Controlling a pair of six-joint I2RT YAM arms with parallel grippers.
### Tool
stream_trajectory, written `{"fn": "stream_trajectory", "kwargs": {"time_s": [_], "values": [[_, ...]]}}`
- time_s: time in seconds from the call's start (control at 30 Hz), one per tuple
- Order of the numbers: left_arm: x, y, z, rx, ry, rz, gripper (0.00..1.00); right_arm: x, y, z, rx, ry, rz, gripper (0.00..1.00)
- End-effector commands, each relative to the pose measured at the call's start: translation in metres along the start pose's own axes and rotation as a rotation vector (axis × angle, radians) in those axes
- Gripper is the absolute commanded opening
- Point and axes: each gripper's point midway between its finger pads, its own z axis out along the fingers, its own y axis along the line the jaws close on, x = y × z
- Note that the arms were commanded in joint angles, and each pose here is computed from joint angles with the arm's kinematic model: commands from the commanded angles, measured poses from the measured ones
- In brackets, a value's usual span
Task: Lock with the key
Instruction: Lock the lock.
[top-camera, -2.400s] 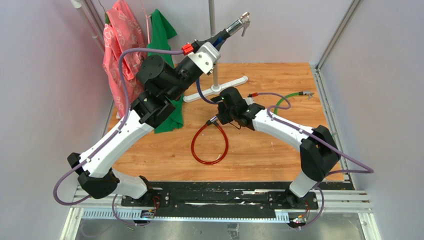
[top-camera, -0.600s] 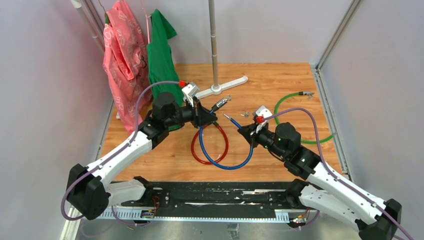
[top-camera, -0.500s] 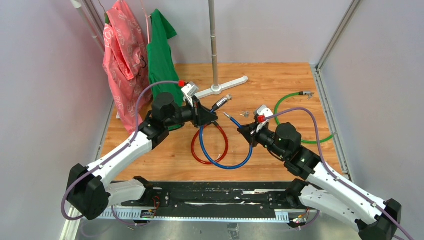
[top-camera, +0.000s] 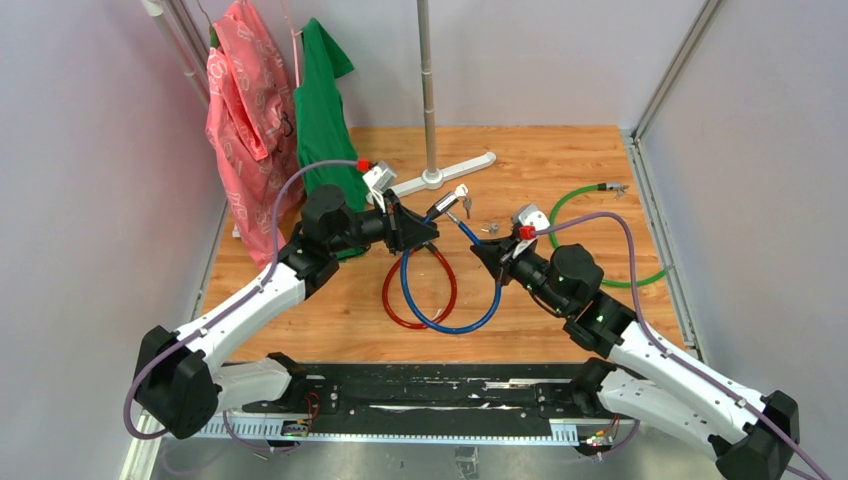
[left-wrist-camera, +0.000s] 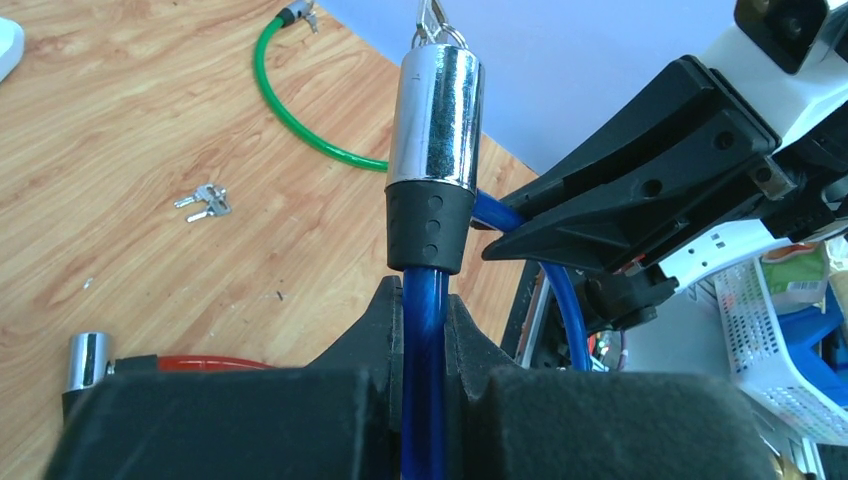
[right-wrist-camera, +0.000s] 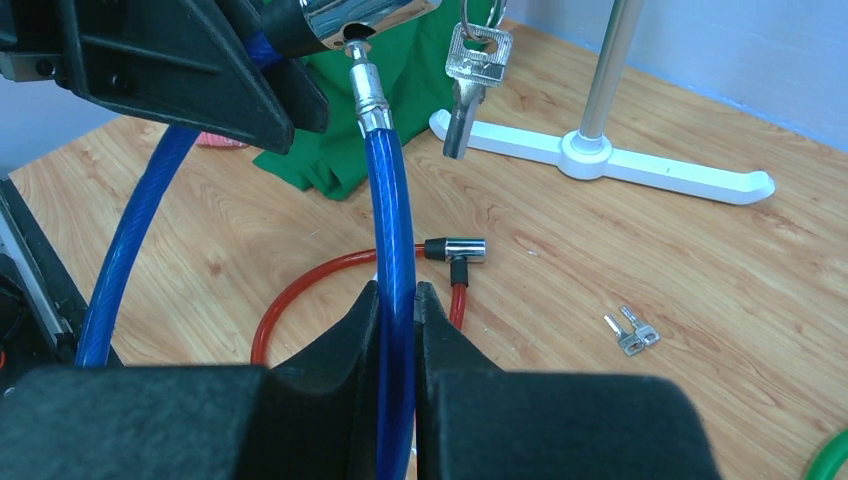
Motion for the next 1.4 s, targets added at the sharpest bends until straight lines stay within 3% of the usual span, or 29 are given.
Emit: {"fn": "stream_trajectory", "kwargs": {"time_s": [0.0, 0.47, 0.7, 0.83, 0.97, 1.23, 1.37], "values": [[-0.004, 0.000, 0.001, 0.016, -0.024, 0.023, 0.00, -0.023, 0.009, -0.002, -0.035, -0.090, 0.021, 0.00], [-0.002, -0.012, 0.002, 0.077, -0.006, 0.092, 0.00, -0.020, 0.004, 0.004, -0.008, -0.075, 0.012, 0.00], [0.017, -0.009, 0.004, 0.075, 0.045, 0.092, 0.00, -0.038, 0.006, 0.007, -0.014, -0.142, 0.010, 0.00], [0.048, -0.016, 0.005, 0.123, 0.156, 0.215, 0.00, -0.036, 0.008, 0.015, -0.031, -0.145, 0.007, 0.00], [0.060, 0.001, 0.002, 0.062, 0.225, 0.367, 0.00, -0.002, 0.017, 0.026, -0.073, -0.081, 0.009, 0.00], [0.088, 0.020, -0.025, 0.096, 0.451, 0.652, 0.00, 0.049, 0.035, 0.031, -0.130, -0.110, -0.180, 0.00], [0.091, 0.017, -0.039, 0.149, 0.535, 0.759, 0.00, 0.047, 0.038, 0.042, -0.117, -0.148, -0.299, 0.00]]}}
